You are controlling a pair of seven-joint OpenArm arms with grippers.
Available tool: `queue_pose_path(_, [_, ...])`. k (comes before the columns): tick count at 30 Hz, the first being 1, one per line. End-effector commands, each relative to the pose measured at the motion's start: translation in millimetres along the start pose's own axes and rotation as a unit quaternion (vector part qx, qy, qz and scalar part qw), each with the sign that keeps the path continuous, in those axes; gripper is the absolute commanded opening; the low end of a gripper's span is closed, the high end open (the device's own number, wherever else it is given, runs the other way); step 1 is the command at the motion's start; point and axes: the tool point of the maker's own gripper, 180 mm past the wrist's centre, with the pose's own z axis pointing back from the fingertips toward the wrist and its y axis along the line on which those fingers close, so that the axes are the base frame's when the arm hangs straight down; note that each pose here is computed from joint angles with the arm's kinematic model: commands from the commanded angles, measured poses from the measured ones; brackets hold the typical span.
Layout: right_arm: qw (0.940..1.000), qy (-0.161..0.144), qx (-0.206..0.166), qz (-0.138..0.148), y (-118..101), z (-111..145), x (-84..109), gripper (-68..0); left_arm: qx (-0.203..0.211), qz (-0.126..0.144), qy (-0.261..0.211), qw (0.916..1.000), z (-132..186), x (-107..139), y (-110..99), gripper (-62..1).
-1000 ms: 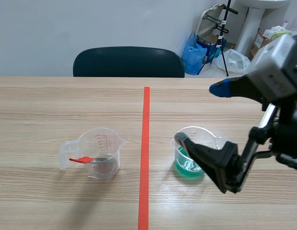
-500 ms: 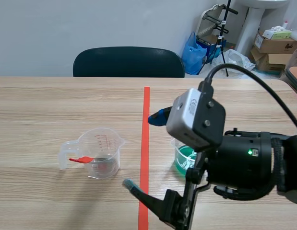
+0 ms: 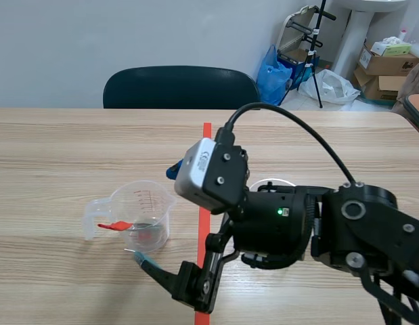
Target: Do the redox reaction experiment
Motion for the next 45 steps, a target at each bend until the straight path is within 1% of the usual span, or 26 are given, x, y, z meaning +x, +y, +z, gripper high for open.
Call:
queue_pose_path(1, [0.9998,-0.016,-0.002,0.01,-4.9,-5.7,10.1,0.4,0.002,0.0,-0.015,0.9999,-2.1,7.8,1.2,1.4])
queue_pose_path(5, [0.9997,-0.022,-0.001,0.005,-5.0,-17.1,10.8,0.4,0.002,0.0,-0.015,0.9999,-2.1,7.8,1.2,1.4])
queue_pose_path(7, [0.9996,-0.028,-0.002,0.005,-6.6,-21.3,14.5,0.4,0.002,0.0,-0.015,0.9999,-2.1,7.8,1.2,1.4])
queue_pose_path(12, [0.9992,-0.03,-0.002,0.027,-9.3,-28.4,20.1,0.4,0.002,0.0,-0.015,0.9999,-2.1,7.9,1.3,1.4])
queue_pose_path(23, [0.998,-0.046,-0.009,0.042,-19.9,-31.0,31.5,0.4,-0.001,-0.001,-0.015,0.9999,-2.4,8.0,1.3,1.4])
queue_pose_path(27, [0.9979,-0.048,-0.009,0.043,-20.1,-30.9,32.7,0.4,-0.001,-0.001,-0.015,0.9999,-2.4,8.0,1.2,1.4])
queue_pose_path(32, [0.9971,-0.063,-0.008,0.043,-19.6,-30.3,37.8,0.1,-0.001,-0.001,-0.015,0.9999,-2.4,8.0,1.2,1.4])
queue_pose_path(33, [0.997,-0.064,-0.008,0.043,-19.6,-30.2,38.1,-1.5,-0.001,-0.001,-0.015,0.9999,-2.4,8.0,1.2,1.4])
queue_pose_path(34, [0.997,-0.064,-0.008,0.043,-19.6,-30.2,38.1,-4.6,-0.001,-0.001,-0.015,0.9999,-2.4,8.0,1.2,1.4])
queue_pose_path(38, [0.997,-0.064,-0.008,0.043,-19.6,-30.2,38.2,-21.1,-0.001,-0.001,-0.015,0.9999,-2.4,8.0,1.2,1.4])
queue_pose_path(41, [0.997,-0.064,-0.009,0.043,-19.8,-30.2,38.3,-30.2,-0.001,-0.001,-0.015,0.9999,-2.4,8.0,1.2,1.4])
queue_pose_path(43, [0.9968,-0.064,-0.016,0.045,-22.5,-30.0,38.6,-35.9,-0.001,-0.001,-0.015,0.9999,-2.4,8.0,1.2,1.4])
queue_pose_path(45, [0.9962,-0.065,-0.031,0.049,-28.2,-29.5,39.1,-40.6,-0.001,-0.001,-0.015,0.9999,-2.4,8.0,1.2,1.4])
